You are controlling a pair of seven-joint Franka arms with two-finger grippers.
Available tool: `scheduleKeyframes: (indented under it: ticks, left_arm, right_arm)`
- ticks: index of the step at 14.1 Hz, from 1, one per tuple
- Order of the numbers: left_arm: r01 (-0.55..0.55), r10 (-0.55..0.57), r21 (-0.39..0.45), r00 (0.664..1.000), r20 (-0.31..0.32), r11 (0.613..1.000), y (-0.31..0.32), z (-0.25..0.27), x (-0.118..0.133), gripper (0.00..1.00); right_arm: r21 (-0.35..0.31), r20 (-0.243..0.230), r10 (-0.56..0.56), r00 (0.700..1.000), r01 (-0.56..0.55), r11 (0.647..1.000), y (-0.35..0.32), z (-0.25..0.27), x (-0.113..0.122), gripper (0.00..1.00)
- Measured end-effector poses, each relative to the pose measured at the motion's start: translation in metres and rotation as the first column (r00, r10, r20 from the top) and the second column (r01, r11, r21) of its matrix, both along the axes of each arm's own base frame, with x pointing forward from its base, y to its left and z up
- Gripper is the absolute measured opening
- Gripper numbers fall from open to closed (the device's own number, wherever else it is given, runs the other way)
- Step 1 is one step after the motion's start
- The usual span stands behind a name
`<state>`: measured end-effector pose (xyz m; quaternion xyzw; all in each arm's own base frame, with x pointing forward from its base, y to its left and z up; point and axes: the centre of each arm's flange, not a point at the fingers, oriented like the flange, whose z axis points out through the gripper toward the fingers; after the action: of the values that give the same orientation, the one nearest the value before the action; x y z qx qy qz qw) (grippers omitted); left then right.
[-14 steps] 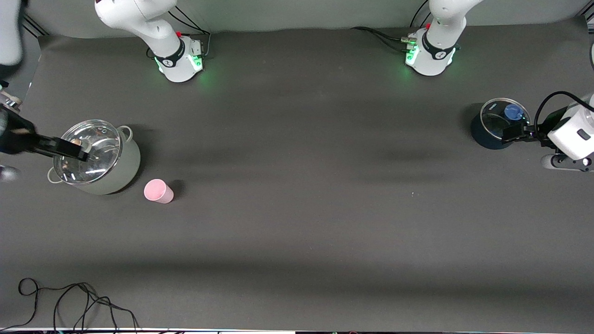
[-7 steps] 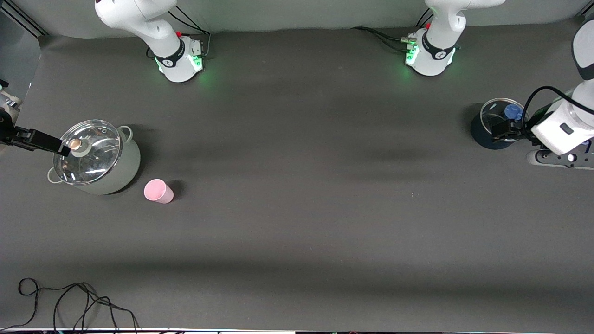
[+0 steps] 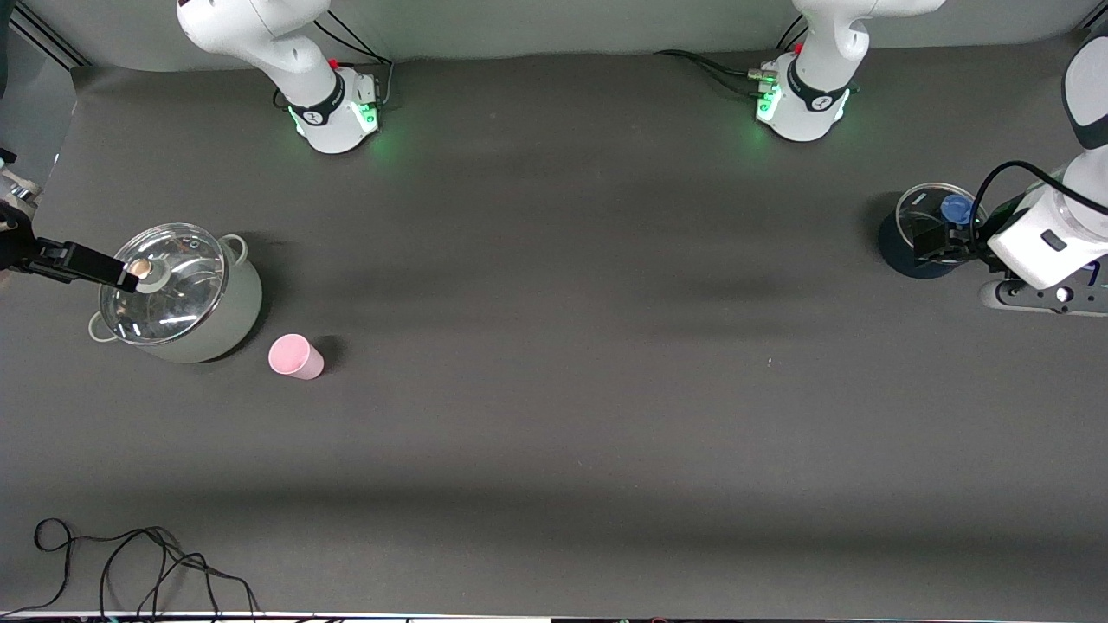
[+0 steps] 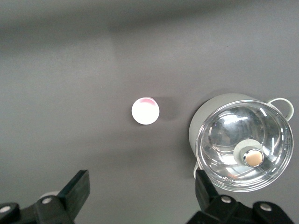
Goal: Transfer pink cup from left to right arm
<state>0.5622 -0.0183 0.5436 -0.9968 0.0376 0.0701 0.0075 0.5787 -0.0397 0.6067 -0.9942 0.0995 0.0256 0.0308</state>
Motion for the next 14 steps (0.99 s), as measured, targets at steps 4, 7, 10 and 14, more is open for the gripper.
scheduleKeyframes:
  ticks: [4,7,10,14]
  left_arm:
    - [-0.017,0.017,0.002,1.000,0.011,1.000,-0.003,0.001,0.001,1.00]
    - [-0.018,0.018,0.002,1.000,0.011,1.000,-0.003,0.001,0.001,1.00]
    - [-0.019,0.019,0.001,1.000,0.012,1.000,-0.003,0.002,0.001,1.00]
    - [-0.009,0.009,0.000,1.000,0.021,1.000,-0.003,0.007,0.002,1.00]
  right_arm:
    - [-0.003,-0.001,0.003,1.000,-0.003,1.000,0.000,0.000,0.000,1.00]
    - [-0.021,-0.005,0.019,1.000,-0.019,1.000,-0.005,0.002,-0.003,1.00]
    - [-0.029,0.003,0.033,0.999,-0.033,0.999,-0.005,0.009,-0.017,1.00]
    - [-0.037,0.046,0.050,0.998,-0.048,0.998,0.007,0.007,-0.043,1.00]
